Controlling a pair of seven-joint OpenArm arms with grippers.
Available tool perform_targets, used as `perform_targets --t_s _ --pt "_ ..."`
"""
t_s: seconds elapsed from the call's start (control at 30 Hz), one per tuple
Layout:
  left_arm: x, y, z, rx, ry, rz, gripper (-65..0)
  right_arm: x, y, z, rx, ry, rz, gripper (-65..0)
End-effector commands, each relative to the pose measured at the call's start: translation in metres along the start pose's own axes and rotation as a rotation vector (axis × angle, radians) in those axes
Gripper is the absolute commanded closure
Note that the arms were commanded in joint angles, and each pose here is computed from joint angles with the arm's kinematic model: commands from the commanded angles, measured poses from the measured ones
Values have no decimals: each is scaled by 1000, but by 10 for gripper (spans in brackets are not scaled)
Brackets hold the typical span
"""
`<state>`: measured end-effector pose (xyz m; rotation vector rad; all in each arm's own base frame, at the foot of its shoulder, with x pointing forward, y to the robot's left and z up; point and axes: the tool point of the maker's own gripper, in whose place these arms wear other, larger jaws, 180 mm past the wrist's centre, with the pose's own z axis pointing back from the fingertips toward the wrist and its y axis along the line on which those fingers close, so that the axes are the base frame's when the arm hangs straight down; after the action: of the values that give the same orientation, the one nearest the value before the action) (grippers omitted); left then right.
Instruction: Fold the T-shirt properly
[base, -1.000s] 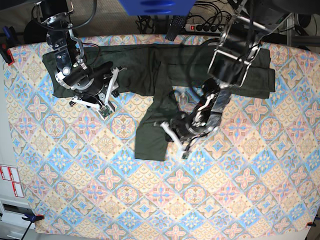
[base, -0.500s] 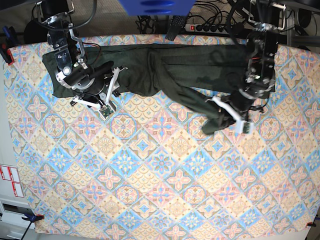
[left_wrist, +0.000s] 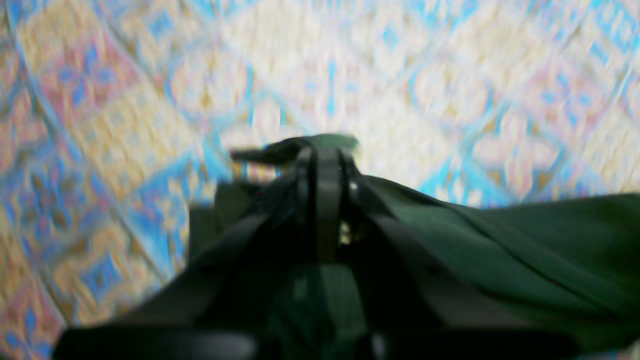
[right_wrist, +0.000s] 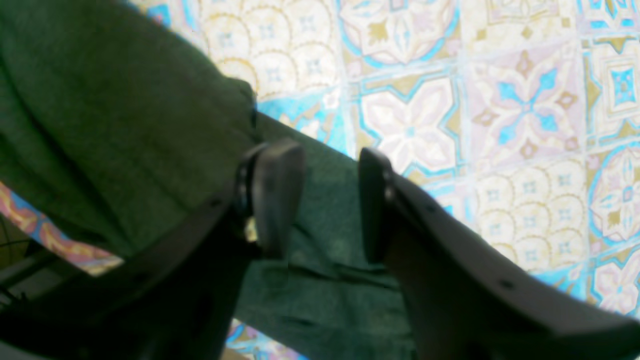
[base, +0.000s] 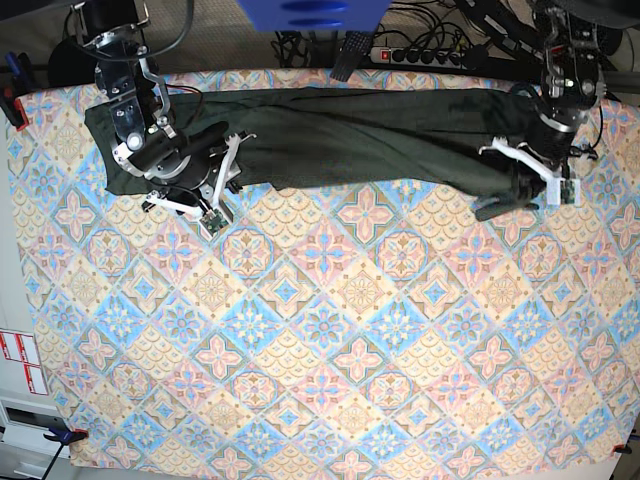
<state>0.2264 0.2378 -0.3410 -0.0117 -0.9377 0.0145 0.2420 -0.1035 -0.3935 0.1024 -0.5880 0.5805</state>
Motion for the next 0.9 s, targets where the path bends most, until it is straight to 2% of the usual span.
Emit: perform_targets --t_s 0.0,0.33,0.47,0.53,0.63,0.7,0.77,0.87 --pt "-3 0 8 -6 -4 -11 0 11 -4 3 -9 -38 8 -210" --pt "-51 8 18 15 137 -3 -6 9 -2 3 -4 -32 7 -210" --pt "-63 6 22 10 222 2 -167 7 -2 4 -3 -29 6 -210" --pt "-62 17 25 39 231 3 -261 7 -2 4 -3 -29 6 -210" --pt "-55 40 28 102 215 11 -354 7 -2 4 -3 -29 6 -210" --pt "-55 54 29 137 214 20 -380 7 -2 4 -3 -29 6 -210" --pt "-45 69 22 151 209 -20 -379 8 -2 4 -3 -31 6 -210" --pt "-58 79 12 131 291 -10 -382 9 -2 4 -3 -32 6 -210"
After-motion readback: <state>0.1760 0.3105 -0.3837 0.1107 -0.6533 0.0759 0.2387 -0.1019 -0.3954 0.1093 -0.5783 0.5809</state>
